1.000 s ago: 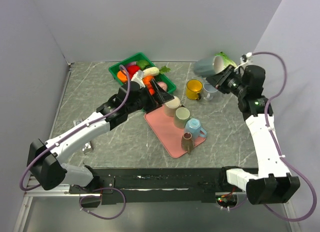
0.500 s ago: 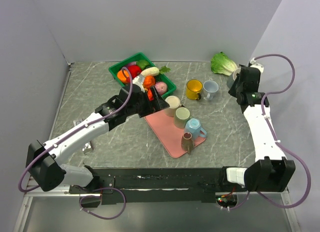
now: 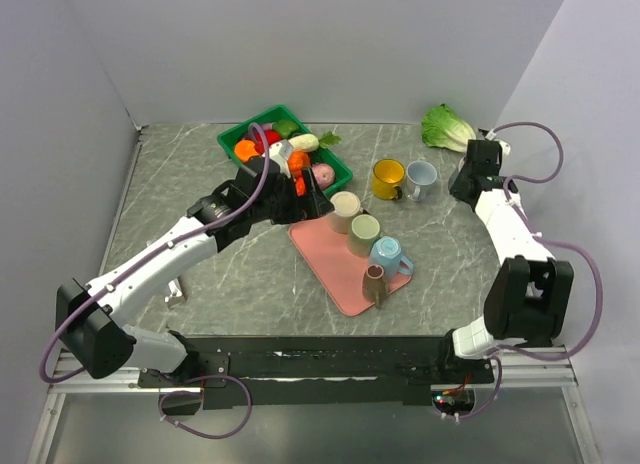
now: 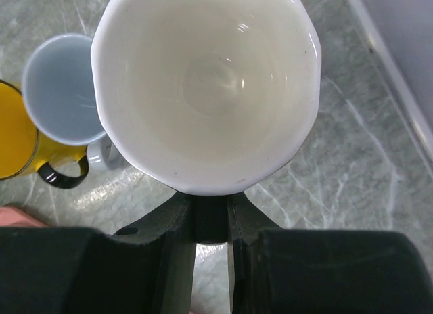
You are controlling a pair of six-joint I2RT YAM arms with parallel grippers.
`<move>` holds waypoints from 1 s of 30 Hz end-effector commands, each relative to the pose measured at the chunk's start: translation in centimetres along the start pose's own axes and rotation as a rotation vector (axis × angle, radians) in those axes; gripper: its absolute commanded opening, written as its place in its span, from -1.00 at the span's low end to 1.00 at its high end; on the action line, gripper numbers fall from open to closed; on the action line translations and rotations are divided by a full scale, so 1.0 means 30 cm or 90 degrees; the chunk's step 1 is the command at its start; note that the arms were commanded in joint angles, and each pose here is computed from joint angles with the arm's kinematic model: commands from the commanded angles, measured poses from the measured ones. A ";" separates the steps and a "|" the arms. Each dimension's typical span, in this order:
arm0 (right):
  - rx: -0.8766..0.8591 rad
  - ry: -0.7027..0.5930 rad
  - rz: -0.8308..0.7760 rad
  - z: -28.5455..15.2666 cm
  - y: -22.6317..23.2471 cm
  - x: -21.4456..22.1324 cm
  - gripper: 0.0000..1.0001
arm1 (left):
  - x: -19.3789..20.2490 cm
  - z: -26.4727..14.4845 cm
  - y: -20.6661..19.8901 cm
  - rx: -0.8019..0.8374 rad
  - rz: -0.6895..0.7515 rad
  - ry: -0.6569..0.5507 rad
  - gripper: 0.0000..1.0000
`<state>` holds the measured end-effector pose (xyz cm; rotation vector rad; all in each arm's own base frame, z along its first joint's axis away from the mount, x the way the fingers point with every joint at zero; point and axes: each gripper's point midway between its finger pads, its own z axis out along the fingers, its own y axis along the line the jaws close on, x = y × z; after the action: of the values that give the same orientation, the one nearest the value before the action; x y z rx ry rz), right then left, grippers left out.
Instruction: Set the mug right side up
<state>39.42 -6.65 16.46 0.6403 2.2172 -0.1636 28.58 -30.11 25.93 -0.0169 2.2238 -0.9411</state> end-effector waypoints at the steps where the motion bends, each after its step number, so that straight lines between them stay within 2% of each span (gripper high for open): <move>1: -0.028 -0.056 0.038 0.069 0.052 -0.082 -1.00 | -0.048 -0.019 0.008 0.004 0.029 -0.007 0.93; 13: -0.008 0.004 0.013 0.201 0.059 -0.002 -1.00 | -0.061 -0.009 0.056 0.005 0.016 0.007 0.93; 26: 0.003 0.050 -0.021 0.267 0.065 0.033 -1.00 | -0.029 0.012 0.051 0.023 0.006 0.038 0.93; 29: -0.006 0.045 -0.015 0.260 0.077 0.017 -0.77 | -0.025 0.010 0.050 0.025 0.001 0.038 0.93; 30: -0.008 0.040 -0.012 0.254 0.078 0.011 -0.62 | -0.020 0.011 0.054 0.023 -0.002 0.041 0.93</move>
<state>43.59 -6.33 8.53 0.6225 2.3765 -0.1526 29.68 -28.57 24.02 0.0076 2.3005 -0.9503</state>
